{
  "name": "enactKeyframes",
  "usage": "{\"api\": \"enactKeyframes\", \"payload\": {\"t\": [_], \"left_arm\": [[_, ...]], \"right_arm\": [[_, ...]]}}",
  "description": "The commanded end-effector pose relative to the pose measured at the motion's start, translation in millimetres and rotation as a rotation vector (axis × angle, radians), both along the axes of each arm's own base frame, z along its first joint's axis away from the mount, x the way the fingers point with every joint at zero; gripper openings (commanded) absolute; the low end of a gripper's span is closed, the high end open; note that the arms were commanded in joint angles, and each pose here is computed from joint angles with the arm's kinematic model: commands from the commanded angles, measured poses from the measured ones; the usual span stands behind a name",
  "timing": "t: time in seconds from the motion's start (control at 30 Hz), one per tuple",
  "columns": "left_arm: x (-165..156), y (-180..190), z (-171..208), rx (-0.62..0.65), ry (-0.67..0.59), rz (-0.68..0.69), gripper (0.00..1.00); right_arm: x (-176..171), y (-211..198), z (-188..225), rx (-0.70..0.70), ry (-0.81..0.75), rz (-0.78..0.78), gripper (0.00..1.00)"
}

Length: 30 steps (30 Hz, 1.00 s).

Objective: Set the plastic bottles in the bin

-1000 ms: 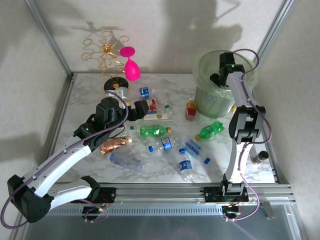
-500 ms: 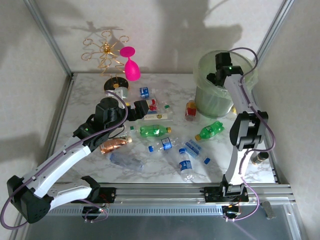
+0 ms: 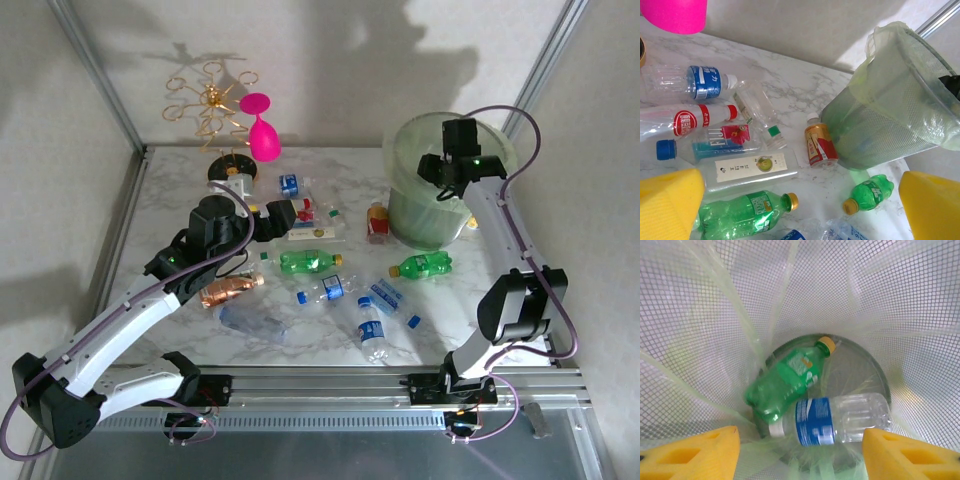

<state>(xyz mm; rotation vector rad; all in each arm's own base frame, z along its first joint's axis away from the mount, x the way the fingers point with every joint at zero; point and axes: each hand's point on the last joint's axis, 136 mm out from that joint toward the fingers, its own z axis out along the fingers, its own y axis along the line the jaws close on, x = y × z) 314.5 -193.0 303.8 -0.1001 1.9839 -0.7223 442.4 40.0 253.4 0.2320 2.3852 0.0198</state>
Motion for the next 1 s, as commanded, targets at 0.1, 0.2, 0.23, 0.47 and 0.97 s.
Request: {"api": "enactKeyframes", "payload": {"t": [0.1,0.2,0.23,0.47,0.97], "left_arm": [[-1.3,5.5,1.8,0.015,-0.022,0.024,0.99],[-2.4,6.8,4.3,0.013,-0.028,0.028,0.99],[-3.0,6.6,5.7,0.012,-0.03,0.026,0.99],[-9.5,5.9,21.1,-0.016,-0.043,0.011,0.99],[-27.9,16.9,-10.7,0.001,0.087,0.026,1.0]], "right_arm": [[2.5,-0.7,31.7,0.002,-0.07,-0.009,0.7],[2.8,-4.9,57.9,-0.011,-0.126,-0.024,0.71],[2.4,-4.6,66.8,-0.01,-0.146,-0.021,0.71],[-18.9,26.2,108.0,0.019,-0.229,0.072,0.69],[-180.8,169.7,6.2,0.085,0.053,0.496,0.64]]}}
